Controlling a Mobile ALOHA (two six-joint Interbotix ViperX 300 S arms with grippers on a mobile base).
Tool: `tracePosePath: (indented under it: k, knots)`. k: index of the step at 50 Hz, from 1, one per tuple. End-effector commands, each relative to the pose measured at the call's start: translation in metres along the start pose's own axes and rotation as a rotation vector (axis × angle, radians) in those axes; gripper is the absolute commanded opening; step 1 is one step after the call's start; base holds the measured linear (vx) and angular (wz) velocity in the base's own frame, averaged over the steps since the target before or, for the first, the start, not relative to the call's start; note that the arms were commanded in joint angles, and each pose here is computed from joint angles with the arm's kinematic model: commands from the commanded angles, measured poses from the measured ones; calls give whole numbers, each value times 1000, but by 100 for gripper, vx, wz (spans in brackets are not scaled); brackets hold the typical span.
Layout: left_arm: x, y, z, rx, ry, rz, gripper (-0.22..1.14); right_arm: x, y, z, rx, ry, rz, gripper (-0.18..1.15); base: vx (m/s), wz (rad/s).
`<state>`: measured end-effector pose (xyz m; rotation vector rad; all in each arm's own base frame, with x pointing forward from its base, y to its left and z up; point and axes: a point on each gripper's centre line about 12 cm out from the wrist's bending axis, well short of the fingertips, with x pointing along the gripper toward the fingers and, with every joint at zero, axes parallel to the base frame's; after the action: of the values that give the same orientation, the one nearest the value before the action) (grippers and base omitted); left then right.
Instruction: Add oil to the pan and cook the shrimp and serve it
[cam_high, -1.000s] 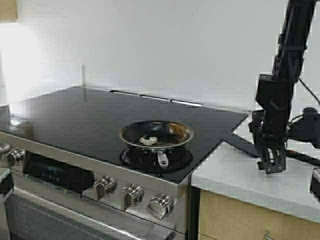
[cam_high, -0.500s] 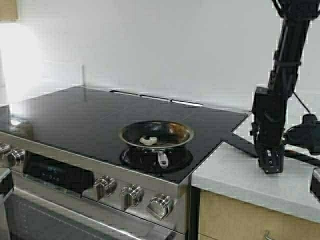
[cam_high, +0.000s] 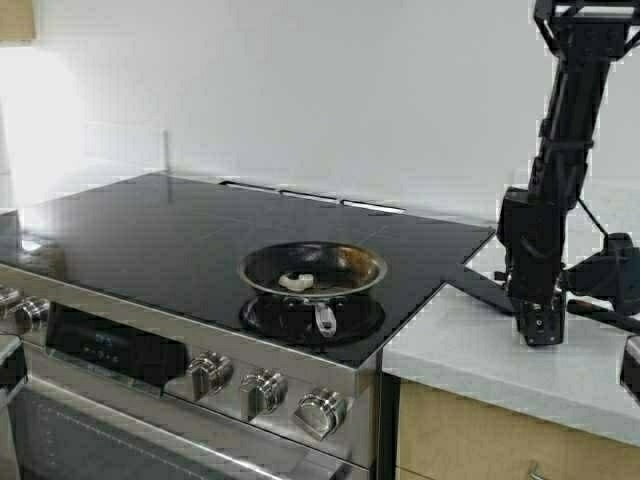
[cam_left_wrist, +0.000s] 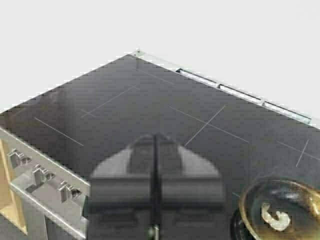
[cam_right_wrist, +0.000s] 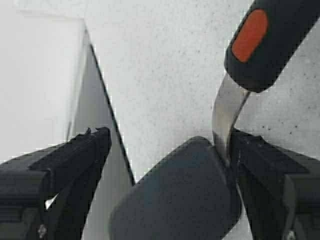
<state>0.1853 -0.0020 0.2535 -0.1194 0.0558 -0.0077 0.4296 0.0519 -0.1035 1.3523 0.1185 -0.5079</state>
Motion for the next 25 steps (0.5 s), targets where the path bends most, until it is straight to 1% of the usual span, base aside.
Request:
tracePosePath:
  k: [1, 4, 6, 9, 17, 19, 21, 25]
  knots:
    - [2, -1, 7, 1, -17, 0, 3, 2, -4, 2, 4, -6, -12, 98, 0, 0]
    - [2, -1, 7, 1, -17, 0, 3, 2, -4, 2, 6, -6, -12, 92, 0, 0]
    - [2, -1, 7, 3, -17, -1, 3, 1, -4, 3, 7, -6, -13, 82, 0, 0]
    - [2, -1, 7, 0, -17, -1, 3, 1, -4, 3, 7, -6, -13, 68, 0, 0]
    - [2, -1, 7, 0, -17, -2, 3, 0, -3, 3, 21, -6, -15, 23, 0, 0]
    - [2, -1, 7, 2, -17, -2, 3, -1, -4, 3, 27, -6, -16, 15, 0, 0]
    - [2, 0, 6, 0, -15, 0, 3, -1, -3, 3, 30, -5, -14, 9, 0, 0]
    - [2, -1, 7, 0, -17, -1, 3, -1, -3, 3, 35, -5, -14, 11, 0, 0]
